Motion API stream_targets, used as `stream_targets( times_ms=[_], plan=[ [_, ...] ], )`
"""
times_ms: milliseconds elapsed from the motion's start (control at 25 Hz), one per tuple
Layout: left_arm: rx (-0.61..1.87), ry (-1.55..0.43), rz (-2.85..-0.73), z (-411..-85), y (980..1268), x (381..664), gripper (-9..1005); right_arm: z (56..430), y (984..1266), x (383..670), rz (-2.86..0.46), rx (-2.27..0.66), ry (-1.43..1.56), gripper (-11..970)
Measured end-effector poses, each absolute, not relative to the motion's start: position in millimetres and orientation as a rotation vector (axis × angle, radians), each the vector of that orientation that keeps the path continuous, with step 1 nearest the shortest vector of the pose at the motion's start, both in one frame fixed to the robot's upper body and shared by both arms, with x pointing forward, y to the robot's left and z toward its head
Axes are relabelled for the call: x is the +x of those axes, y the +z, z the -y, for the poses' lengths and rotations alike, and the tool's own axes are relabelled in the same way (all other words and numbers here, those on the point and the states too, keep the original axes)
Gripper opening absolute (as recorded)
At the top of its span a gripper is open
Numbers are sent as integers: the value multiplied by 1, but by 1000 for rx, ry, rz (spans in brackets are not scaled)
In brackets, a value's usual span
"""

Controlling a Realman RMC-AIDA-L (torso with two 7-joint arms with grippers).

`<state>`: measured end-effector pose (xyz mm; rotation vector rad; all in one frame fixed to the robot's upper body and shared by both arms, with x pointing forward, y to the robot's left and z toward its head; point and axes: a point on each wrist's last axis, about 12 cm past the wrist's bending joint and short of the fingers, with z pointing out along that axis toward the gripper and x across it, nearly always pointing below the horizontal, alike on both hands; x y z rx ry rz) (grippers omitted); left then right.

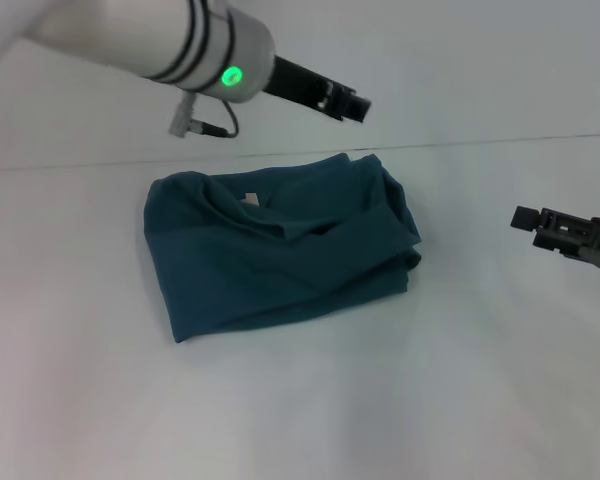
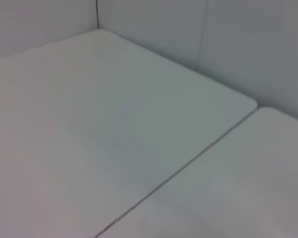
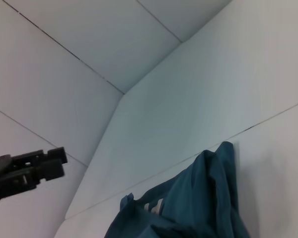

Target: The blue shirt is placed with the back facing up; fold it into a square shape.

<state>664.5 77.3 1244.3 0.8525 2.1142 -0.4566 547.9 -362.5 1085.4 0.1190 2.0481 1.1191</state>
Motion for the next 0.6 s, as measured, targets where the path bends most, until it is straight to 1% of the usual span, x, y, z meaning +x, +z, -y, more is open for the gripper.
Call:
stream_targets(
  times_ms=[120, 160, 200, 280, 400, 480, 600],
  plan=[
    [729, -516, -2174, -100, 1243, 669, 533, 363, 1086, 549, -2048, 118, 1116, 808],
    [620, -564, -2217, -116, 1237, 670, 533, 363, 1086, 549, -2047, 117, 1116, 808],
    [620, -564, -2217, -116, 1237, 670, 533, 363, 1086, 550, -2047, 117, 1115, 807],
    [501, -609, -2255, -132, 1231, 671, 533, 363, 1087, 550, -2047, 116, 1115, 807],
    [319, -696, -2331, -157, 1217, 669, 532, 363, 1087, 550, -2047, 117, 1114, 806],
    [206, -788, -2389, -173, 1205, 665, 532, 364, 1087, 550, -2048, 120, 1115, 806],
    [112, -904, -2446, -188, 1189, 656, 532, 364, 1087, 550, -2048, 119, 1115, 805]
  ],
)
